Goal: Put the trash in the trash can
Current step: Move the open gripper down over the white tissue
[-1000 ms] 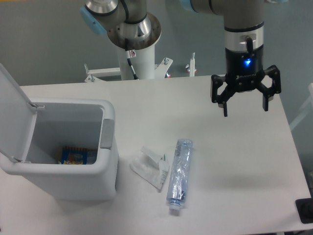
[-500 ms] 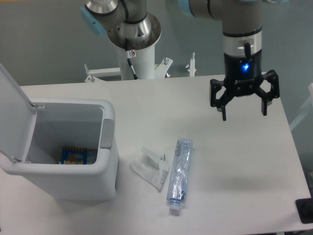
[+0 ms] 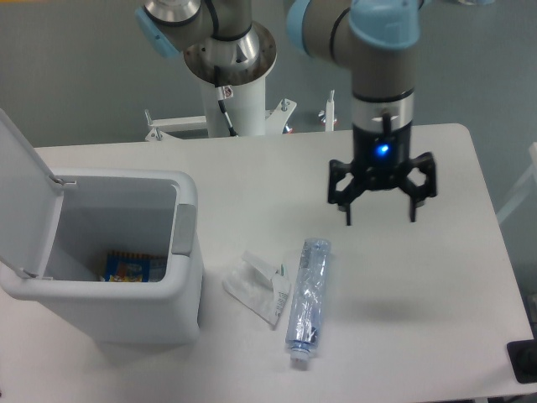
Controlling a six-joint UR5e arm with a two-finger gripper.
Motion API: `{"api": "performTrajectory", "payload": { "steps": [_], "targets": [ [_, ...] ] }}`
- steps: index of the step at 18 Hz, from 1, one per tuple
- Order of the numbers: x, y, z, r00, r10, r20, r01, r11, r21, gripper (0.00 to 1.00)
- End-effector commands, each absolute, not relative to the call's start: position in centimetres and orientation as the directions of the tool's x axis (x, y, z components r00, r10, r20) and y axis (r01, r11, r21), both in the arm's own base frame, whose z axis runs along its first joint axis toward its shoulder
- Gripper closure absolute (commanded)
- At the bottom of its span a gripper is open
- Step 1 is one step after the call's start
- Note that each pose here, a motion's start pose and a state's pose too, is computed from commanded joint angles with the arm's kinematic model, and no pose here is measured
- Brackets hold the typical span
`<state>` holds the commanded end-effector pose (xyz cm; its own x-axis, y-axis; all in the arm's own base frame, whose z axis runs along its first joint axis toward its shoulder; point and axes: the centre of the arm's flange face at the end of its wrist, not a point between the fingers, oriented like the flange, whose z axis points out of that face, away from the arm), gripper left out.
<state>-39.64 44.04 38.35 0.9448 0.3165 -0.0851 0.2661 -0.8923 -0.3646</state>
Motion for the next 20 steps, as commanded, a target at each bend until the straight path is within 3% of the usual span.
{"api": "performTrajectory", "payload": {
  "steps": [4, 13, 20],
  "targets": [
    [-37.5, 46.7, 33.3, 0.964, 0.266, -0.029, 0.246, -0.924, -0.293, 0.0],
    [-33.6, 48.0, 28.7, 0.97, 0.24, 0.032, 0.241, -0.946, -0.216, 0.0],
    [-32.7, 49.8, 24.2, 0.915, 0.4, 0.061, 0.404, -0.907, -0.118, 0.0]
  ]
}}
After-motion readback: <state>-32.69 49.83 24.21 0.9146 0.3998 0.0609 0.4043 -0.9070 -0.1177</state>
